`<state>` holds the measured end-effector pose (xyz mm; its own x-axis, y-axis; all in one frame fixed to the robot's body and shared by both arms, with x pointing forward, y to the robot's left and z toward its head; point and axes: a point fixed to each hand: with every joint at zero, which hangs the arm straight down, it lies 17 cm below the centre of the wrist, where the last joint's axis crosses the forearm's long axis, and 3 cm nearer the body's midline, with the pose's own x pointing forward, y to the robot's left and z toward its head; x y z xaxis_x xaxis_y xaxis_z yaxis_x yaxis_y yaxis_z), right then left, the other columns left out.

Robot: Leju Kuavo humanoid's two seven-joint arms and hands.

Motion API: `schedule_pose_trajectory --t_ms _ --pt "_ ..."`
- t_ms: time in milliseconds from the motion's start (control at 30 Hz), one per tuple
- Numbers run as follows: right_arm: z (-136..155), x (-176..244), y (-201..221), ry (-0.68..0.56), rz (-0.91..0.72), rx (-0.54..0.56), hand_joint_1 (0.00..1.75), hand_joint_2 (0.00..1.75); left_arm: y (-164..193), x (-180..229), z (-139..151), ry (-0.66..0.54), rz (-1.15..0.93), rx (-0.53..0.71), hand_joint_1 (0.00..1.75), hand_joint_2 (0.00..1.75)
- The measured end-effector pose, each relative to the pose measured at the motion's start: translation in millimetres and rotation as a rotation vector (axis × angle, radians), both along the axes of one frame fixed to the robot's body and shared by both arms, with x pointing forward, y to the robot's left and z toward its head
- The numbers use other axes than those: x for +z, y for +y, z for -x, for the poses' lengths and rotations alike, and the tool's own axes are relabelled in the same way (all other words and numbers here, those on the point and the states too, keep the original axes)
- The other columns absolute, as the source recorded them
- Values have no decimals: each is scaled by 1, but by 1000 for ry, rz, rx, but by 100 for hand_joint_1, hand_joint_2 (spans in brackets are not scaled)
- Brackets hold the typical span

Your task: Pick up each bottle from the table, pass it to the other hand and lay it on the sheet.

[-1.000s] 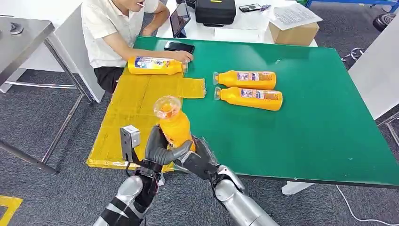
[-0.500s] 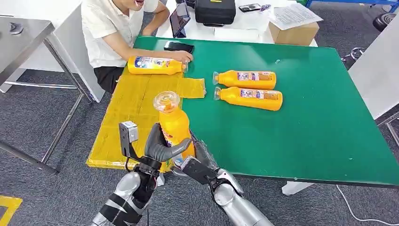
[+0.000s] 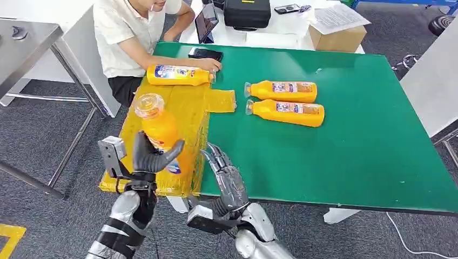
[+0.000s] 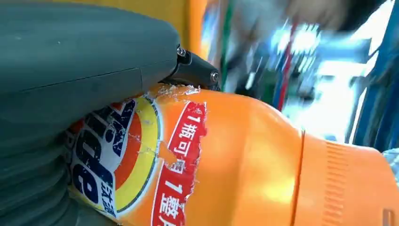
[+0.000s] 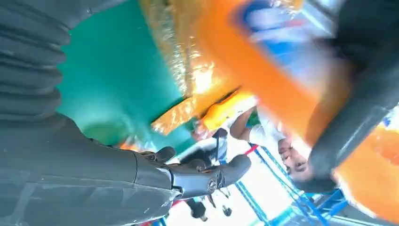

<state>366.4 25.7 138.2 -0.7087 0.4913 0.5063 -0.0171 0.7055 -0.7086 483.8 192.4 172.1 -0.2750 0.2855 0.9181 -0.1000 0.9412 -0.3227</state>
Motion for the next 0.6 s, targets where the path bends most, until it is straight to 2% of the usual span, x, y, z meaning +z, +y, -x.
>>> schedule_pose_trajectory --t_ms 67,167,300,400,500,600 --pt "-6 -15 -9 20 87 -53 0 0 17 9 -1 -34 -155 93 175 175" --pt "-25 -66 -37 175 266 -167 0 0 35 17 0 -59 -368 204 175 175" --pt "-31 -84 -60 218 310 -210 0 0 49 17 -1 -54 -413 247 175 175" --pt "-33 -96 -68 266 323 -227 0 0 47 18 -3 -45 -580 276 175 175" --pt "-33 -95 -70 275 291 -206 0 0 32 7 -18 -11 -782 219 175 175" --pt "-30 -90 -62 272 252 -158 0 0 3 -19 -36 41 -969 72 175 175"
